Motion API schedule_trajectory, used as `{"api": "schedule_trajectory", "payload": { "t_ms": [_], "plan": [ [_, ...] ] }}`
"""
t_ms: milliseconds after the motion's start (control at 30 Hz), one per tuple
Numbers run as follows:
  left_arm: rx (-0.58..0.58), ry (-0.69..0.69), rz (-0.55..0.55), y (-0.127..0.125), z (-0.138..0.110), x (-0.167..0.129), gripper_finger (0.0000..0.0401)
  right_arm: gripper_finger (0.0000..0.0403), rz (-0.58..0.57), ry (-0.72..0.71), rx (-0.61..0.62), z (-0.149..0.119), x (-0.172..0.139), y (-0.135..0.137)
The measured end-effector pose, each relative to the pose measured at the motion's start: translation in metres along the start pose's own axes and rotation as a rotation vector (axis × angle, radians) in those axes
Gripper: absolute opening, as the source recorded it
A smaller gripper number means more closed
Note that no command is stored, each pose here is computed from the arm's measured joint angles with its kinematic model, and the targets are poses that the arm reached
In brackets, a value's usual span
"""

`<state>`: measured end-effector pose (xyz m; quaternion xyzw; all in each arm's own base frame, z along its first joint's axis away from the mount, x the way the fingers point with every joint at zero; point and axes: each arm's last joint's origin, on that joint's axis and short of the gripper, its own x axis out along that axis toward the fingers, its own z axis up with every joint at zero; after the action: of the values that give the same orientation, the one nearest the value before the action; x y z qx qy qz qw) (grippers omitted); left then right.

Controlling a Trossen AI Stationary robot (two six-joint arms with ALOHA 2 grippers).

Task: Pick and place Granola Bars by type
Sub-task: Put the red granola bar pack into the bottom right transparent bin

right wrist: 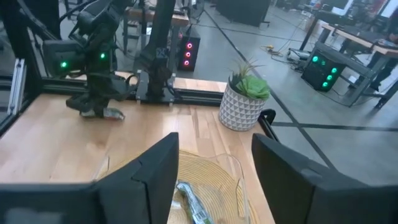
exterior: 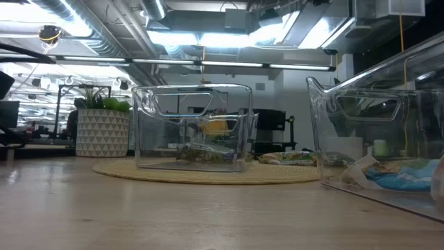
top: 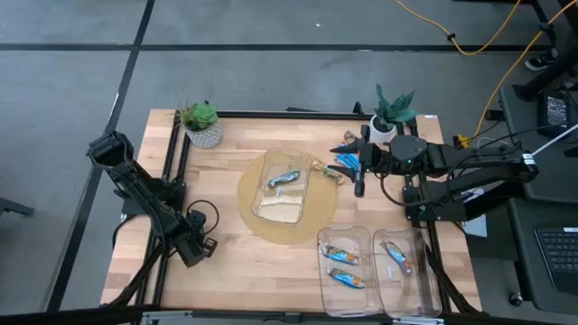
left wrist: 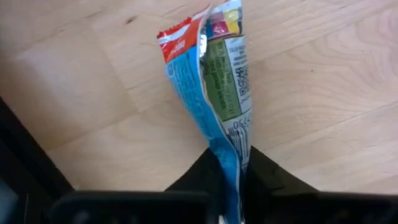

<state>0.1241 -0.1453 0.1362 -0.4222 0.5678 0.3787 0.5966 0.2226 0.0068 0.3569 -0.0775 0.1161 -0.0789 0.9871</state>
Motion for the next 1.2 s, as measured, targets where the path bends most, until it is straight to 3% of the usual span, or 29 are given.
{"api": "schedule_trajectory", "payload": {
  "t_ms": [700, 1000, 1200],
  "plan": [
    [0.044, -0.12, -0.06, -0.019, -0.005, -0.038, 0.0015, 0.0205, 0.004, 0.03, 0.01, -0.003, 0.0, 0.0],
    [0.068, -0.328, -0.08, -0.027, 0.004, -0.09, 0.001, 0.0205, 0.004, 0.039, 0.028, -0.004, 0.0, 0.0],
    [0.146, -0.504, -0.177, -0.032, 0.022, -0.145, 0.0013, 0.0205, 0.005, 0.041, 0.03, -0.004, 0.0, 0.001]
  ]
}}
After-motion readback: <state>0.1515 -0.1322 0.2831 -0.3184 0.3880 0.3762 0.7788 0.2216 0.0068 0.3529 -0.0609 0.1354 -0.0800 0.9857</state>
